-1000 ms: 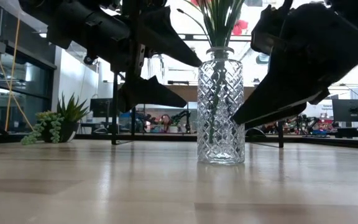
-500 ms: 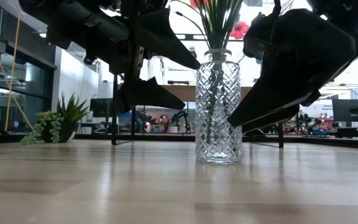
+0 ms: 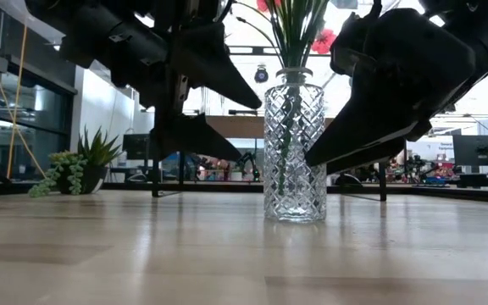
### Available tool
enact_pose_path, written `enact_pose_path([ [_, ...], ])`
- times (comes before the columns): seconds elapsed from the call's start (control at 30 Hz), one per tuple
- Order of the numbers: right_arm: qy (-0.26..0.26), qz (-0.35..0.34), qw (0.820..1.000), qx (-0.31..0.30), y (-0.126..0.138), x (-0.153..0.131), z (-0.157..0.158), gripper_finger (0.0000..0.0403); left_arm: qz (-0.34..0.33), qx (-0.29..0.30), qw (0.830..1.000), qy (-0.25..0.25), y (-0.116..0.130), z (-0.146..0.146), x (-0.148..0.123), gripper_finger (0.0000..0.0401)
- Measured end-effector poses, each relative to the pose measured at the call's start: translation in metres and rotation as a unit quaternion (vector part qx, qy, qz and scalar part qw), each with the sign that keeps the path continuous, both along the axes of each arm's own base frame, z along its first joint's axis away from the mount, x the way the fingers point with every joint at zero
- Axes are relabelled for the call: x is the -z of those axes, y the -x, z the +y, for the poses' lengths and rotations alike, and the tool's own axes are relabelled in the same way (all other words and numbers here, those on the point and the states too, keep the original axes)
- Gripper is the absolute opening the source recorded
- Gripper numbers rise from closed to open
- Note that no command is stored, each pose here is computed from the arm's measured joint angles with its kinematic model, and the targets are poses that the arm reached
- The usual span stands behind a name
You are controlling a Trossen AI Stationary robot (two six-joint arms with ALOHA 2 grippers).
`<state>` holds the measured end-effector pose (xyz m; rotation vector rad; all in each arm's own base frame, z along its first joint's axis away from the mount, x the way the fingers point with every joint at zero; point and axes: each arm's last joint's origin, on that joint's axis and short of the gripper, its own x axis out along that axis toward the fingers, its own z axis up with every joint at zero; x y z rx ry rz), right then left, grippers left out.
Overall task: Pick and place flowers into a vace then onto a shelf
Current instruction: Put the transparent vase with flowers on the shelf
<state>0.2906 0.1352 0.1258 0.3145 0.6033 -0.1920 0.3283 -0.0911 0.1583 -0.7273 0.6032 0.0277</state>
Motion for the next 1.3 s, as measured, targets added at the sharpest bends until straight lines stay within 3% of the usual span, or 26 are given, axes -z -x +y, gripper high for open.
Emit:
enact_pose_path([
  [0.43, -0.015, 0.015, 1.0, 0.013, 0.002, 0.002, -0.001, 0.0239, 0.012, 0.01, 1.0, 0.003, 0.001, 0.0, 0.002, 0.0342],
  [0.8, -0.018, 0.032, 0.999, 0.02, 0.004, 0.005, -0.002, 0.0239, 0.104, 0.029, 0.993, 0.041, 0.011, -0.001, 0.014, 0.034],
  [1.07, -0.022, 0.036, 0.999, 0.011, 0.005, 0.005, -0.001, 0.0239, 0.124, 0.002, 0.992, 0.021, 0.014, 0.001, 0.017, 0.034],
  [1.3, -0.023, 0.037, 0.999, 0.009, 0.005, 0.005, -0.001, 0.0239, 0.162, -0.004, 0.987, -0.011, 0.032, -0.009, 0.008, 0.0335],
])
